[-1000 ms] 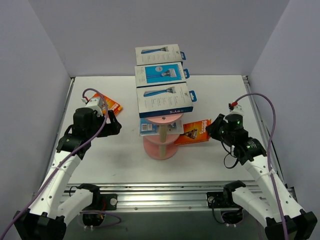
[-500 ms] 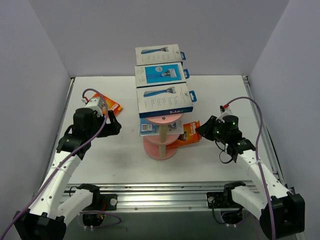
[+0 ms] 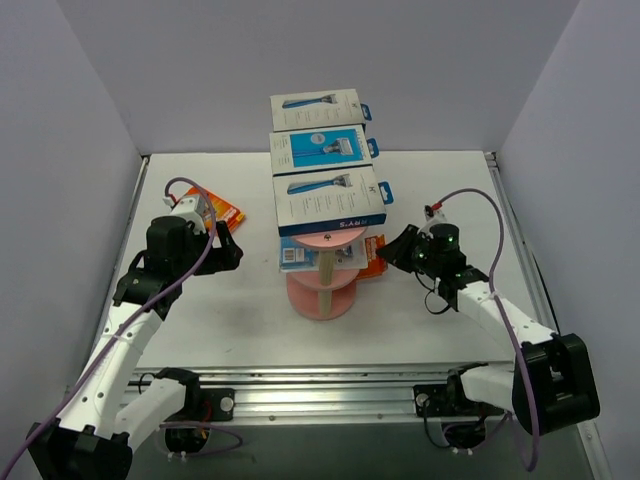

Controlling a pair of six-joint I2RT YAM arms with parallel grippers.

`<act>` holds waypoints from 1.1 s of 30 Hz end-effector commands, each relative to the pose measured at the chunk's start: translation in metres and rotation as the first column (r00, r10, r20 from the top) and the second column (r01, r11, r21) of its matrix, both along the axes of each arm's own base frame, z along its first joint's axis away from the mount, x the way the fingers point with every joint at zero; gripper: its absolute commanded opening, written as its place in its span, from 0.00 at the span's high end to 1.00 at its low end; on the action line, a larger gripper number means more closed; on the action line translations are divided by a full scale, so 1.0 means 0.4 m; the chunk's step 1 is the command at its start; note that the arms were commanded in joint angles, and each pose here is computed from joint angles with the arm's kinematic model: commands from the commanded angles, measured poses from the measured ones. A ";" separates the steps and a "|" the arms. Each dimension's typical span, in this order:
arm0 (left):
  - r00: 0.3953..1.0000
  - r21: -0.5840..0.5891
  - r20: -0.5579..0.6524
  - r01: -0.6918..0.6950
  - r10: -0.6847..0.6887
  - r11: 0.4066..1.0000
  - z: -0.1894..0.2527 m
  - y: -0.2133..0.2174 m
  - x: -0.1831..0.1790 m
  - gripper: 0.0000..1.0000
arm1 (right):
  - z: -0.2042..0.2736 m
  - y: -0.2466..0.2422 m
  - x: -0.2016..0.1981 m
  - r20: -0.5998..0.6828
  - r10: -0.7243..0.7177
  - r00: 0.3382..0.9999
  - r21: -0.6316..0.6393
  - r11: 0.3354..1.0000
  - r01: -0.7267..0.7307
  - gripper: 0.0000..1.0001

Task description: Place and organize the shaving razors onto the shelf

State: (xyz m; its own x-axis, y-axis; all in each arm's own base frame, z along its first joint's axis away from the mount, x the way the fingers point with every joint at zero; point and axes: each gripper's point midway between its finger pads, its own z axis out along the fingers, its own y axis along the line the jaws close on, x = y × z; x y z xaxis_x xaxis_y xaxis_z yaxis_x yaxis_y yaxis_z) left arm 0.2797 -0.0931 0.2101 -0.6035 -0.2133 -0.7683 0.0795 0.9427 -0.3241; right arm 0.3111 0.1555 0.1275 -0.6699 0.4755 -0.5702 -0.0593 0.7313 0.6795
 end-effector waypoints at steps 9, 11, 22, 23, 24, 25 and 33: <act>0.998 -0.014 0.059 0.018 -0.017 1.000 0.030 -0.009 0.014 0.06 | -0.016 0.088 0.075 0.051 0.014 0.999 0.090 0.996 -0.018 1.00; 0.998 -0.015 0.059 0.022 -0.021 1.000 0.030 -0.011 0.014 0.06 | -0.028 0.095 0.083 0.048 0.016 0.999 0.095 0.995 -0.020 1.00; 0.998 -0.020 0.064 0.029 -0.028 0.999 0.034 -0.015 0.014 0.06 | -0.060 0.126 0.120 0.039 0.034 0.999 0.125 0.991 -0.039 1.00; 0.998 -0.020 0.064 0.027 -0.026 0.999 0.034 -0.014 0.014 0.06 | -0.062 0.127 0.123 0.040 0.036 0.999 0.124 0.991 -0.041 1.00; 0.998 -0.019 0.060 0.027 -0.026 0.999 0.031 -0.013 0.013 0.06 | -0.068 0.130 0.124 0.034 0.038 0.999 0.125 0.991 -0.042 1.00; 0.998 -0.020 0.061 0.029 -0.027 0.999 0.032 -0.014 0.014 0.06 | -0.064 0.131 0.130 0.040 0.037 0.999 0.130 0.991 -0.042 1.00; 0.998 -0.021 0.059 0.033 -0.032 0.999 0.031 -0.017 0.013 0.06 | -0.076 0.149 0.150 0.039 0.044 0.998 0.142 0.989 -0.049 1.00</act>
